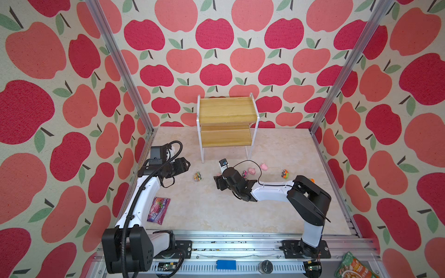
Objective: Organize plastic toys on shelves
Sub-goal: Pick up the plastic toy from the center of the table.
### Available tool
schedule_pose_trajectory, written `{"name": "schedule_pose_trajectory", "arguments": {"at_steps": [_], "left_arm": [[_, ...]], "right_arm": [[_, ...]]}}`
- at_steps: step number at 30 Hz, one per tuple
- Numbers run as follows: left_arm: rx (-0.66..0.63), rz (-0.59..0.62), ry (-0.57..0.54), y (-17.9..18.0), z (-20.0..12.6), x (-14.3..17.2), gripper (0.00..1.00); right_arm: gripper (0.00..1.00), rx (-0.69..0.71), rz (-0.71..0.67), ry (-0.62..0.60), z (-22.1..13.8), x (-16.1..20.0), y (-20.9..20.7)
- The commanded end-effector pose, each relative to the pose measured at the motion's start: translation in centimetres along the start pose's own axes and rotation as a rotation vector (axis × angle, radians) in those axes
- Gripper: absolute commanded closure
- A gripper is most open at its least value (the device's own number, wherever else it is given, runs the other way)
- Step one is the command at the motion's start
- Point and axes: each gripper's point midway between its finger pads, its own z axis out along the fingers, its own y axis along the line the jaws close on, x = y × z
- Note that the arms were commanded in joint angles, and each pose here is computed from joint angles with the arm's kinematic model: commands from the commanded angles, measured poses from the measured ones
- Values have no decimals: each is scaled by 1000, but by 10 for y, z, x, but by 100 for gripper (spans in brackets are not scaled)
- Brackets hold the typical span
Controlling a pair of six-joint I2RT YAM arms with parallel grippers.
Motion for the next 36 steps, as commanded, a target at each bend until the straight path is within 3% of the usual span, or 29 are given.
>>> {"name": "schedule_pose_trajectory", "arguments": {"at_steps": [1, 27, 36], "left_arm": [[-16, 39, -7, -3, -7, 2, 31], [-15, 64, -12, -7, -8, 4, 31], [-11, 66, -10, -8, -7, 5, 31]], "right_arm": [[31, 65, 59, -4, 11, 14, -14], [45, 83, -32, -149, 47, 22, -9], [58, 84, -63, -172, 50, 16, -5]]}}
